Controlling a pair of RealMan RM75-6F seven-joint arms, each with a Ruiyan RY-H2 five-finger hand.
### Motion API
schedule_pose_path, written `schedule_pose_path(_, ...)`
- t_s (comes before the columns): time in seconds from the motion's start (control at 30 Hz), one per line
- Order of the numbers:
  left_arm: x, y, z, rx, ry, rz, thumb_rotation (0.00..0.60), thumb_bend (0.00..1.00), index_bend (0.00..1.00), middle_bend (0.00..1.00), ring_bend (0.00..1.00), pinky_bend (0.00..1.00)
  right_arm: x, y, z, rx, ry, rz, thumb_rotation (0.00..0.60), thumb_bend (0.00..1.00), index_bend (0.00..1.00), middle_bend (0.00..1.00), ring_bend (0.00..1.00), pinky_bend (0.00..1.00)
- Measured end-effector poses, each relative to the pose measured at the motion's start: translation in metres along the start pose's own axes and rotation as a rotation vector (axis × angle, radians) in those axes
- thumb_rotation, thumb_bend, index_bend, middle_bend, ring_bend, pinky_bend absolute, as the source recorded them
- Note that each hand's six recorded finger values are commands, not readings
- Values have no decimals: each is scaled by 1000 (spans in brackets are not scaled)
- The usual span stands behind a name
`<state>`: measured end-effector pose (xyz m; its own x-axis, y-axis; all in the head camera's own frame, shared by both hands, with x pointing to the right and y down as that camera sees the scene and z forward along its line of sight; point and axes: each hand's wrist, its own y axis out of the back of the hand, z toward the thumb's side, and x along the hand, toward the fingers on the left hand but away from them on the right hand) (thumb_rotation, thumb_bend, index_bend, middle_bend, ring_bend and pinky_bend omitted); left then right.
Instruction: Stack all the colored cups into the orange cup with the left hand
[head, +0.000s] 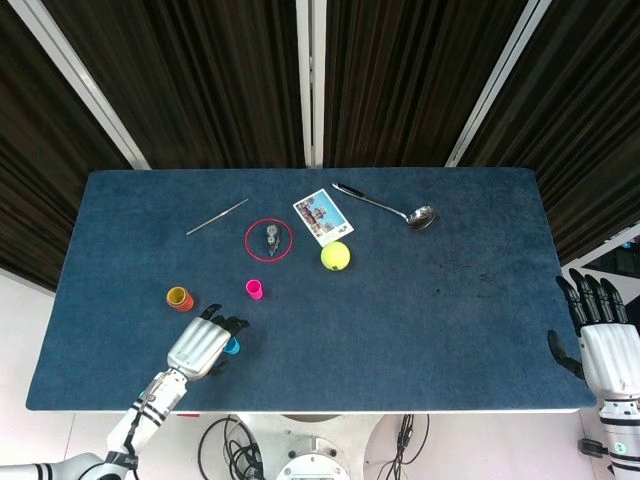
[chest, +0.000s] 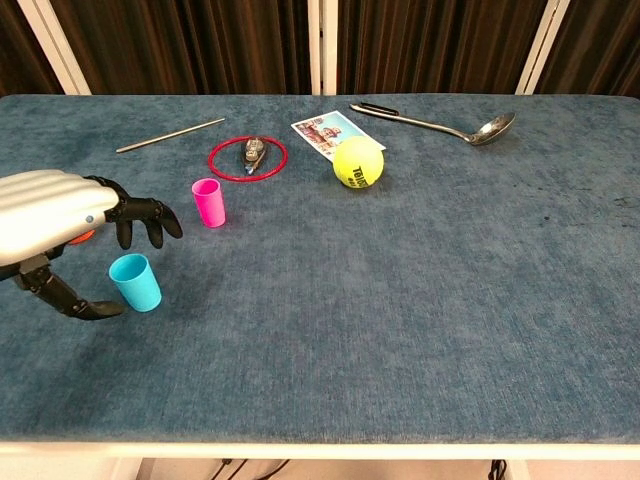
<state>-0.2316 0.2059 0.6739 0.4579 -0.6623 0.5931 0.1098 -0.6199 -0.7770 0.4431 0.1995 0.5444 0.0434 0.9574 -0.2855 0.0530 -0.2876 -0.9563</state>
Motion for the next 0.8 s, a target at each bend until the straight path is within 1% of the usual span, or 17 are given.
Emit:
schedule_pose_path(0.2, 8, -6, 1, 22, -1, -11, 600, 232, 300, 345, 416, 206, 1, -1, -3, -5, -5, 4, 600, 353, 0, 0, 0, 0)
schedule_pose_path(0.3, 12, -8, -1, 36, 6, -13, 600, 261, 338, 361, 437, 211, 2, -1, -6, -4, -10, 6, 600, 353, 0, 0, 0, 0)
schedule_pose_path(0.37, 13, -10, -1, 33, 11, -16, 600, 285, 378, 386, 459, 218, 2, -2, -8, -4, -14, 10, 600, 353, 0, 0, 0, 0)
schedule_pose_path(0.43, 14, -11, -1, 30, 11, -19, 600, 297, 396, 401, 469, 224, 3, -4, -10, -5, -18, 14, 600, 353, 0, 0, 0, 0)
schedule_pose_path(0.6, 16, -13, 0, 23, 10, -25, 600, 311, 434, 429, 494, 250, 3, -8, -12, -9, -22, 26, 600, 353, 0, 0, 0, 0)
schedule_pose_path(0.8, 16, -12, 1, 18, 3, -29, 600, 320, 461, 447, 516, 280, 3, -8, -14, -9, -26, 21, 600, 353, 0, 0, 0, 0)
